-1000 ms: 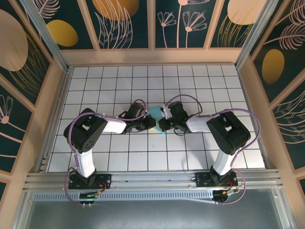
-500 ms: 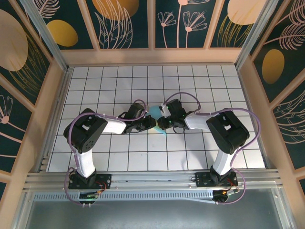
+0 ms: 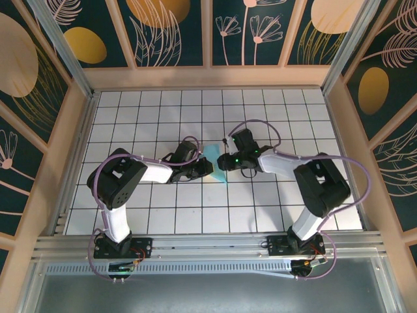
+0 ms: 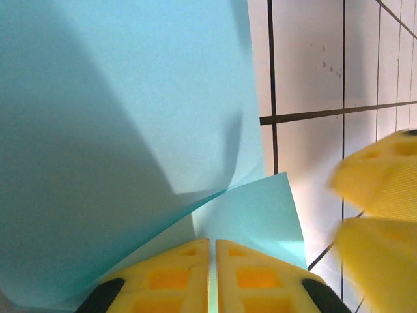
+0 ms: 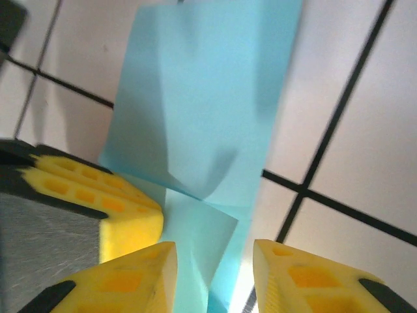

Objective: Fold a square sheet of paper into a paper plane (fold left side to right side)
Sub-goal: Third fold the triangle at the center of the table.

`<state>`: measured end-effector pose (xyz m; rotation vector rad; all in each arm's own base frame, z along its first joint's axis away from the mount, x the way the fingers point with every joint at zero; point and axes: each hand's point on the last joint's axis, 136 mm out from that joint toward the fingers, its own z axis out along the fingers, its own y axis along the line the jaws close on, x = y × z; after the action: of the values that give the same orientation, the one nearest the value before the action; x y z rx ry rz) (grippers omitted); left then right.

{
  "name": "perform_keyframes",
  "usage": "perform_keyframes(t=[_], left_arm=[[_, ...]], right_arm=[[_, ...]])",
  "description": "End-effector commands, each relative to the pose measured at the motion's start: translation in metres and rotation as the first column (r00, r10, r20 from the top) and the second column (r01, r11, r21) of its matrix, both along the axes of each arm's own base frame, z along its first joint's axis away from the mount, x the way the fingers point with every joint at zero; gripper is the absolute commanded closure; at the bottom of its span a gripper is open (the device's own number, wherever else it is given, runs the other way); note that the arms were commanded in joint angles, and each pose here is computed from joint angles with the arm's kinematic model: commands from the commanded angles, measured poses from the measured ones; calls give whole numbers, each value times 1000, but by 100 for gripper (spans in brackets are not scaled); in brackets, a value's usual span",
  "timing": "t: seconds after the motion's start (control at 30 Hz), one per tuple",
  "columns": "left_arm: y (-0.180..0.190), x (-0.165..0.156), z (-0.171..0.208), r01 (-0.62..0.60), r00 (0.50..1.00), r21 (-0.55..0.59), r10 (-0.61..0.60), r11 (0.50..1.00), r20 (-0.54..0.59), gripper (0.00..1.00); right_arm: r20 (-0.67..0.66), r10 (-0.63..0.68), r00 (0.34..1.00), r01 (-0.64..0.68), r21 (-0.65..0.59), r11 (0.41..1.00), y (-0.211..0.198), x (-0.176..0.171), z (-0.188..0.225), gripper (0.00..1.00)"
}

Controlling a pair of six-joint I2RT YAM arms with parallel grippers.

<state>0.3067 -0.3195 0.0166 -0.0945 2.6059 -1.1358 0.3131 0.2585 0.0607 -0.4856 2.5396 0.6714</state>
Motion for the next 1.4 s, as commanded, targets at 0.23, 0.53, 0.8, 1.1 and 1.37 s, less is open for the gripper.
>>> perform_keyframes(t=[0.23, 0.53, 0.8, 1.1, 1.37], left_arm=[[26, -24, -48, -23, 989, 149, 44, 989, -141, 89], [24, -21, -47, -17, 990, 152, 38, 988, -138, 89], [23, -21, -47, -15, 990, 153, 37, 988, -140, 89], [25, -22, -48, -15, 989, 157, 37, 987, -142, 89], [25, -23, -50, -15, 989, 160, 39, 987, -145, 89]], right_arm=[[-228, 97, 969, -37, 255, 966, 10, -62, 27, 100], [-305, 50, 951, 24, 235, 972, 23, -57, -2, 100], [-328, 21, 944, 46, 195, 980, 24, -52, -18, 100], [-357, 2, 934, 60, 162, 985, 19, -58, -32, 100], [-377, -12, 926, 64, 127, 990, 15, -62, -42, 100]])
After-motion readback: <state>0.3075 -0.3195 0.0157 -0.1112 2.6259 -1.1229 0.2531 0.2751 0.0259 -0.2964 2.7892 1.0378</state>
